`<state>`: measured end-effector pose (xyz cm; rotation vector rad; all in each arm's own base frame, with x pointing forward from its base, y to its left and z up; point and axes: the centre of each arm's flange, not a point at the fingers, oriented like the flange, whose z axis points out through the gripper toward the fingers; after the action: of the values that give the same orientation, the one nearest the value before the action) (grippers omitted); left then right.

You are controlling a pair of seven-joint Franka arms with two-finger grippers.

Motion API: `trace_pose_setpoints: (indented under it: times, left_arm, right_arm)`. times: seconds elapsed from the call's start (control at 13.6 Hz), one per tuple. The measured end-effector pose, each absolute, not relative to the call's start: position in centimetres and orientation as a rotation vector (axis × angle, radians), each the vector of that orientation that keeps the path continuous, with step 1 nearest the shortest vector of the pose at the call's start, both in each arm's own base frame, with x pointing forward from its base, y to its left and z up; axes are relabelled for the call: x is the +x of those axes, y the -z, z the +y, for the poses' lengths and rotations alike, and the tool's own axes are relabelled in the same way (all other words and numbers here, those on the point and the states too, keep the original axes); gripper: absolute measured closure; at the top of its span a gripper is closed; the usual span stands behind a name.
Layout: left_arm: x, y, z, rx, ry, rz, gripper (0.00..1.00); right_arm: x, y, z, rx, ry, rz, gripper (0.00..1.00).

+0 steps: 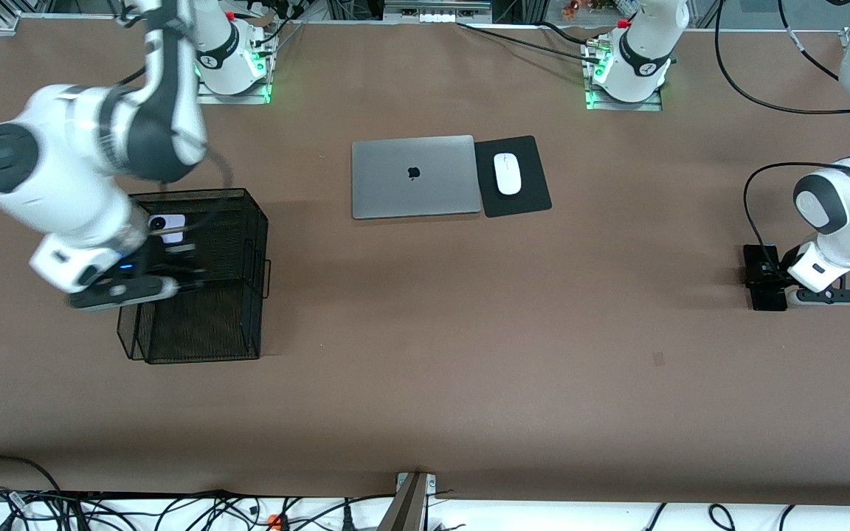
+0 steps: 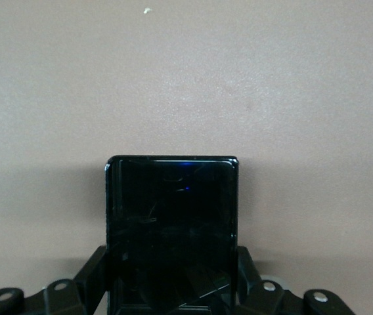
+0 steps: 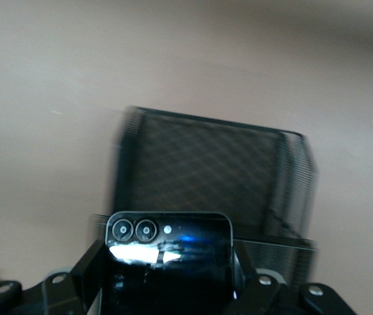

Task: Place phones with both arms
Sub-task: 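Lower the black flip into the organizer while the left gripper carries the bar phone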

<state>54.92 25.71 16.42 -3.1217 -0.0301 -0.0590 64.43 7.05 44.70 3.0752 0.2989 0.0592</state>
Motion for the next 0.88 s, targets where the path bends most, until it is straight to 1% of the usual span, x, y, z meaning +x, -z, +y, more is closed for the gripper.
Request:
trace_pose_setpoints:
  times: [0.15, 0.22, 0.44, 0.66, 0.88]
  left_arm:
    - [55.1, -16.5, 25.5, -3.123, 0.06, -0.051, 0.2]
    - [55.4, -16.5, 25.2, -3.129, 0.05, -0.049, 0.2]
    - [57.0, -17.9, 24.7, -3.151, -0.005, -0.058, 0.2]
    - [59.1, -20.2, 23.7, -3.182, -0.08, -0.104, 0.2]
    - [61.6, -23.3, 19.3, -3.197, -0.159, -0.151, 0.2]
  right_arm:
    - [64.6, -42.5, 1.5, 3.108, -0.01, 0.224, 0.2]
    - [64.6, -41.2, 0.5, 3.129, 0.01, 0.193, 0.2]
    - [65.2, -36.9, 2.0, 3.15, 0.043, 0.164, 0.2]
    - [66.4, -31.8, 3.5, 3.118, 0.014, 0.141, 0.2]
    - [67.7, -30.3, 3.6, 3.113, -0.02, 0.129, 0.2]
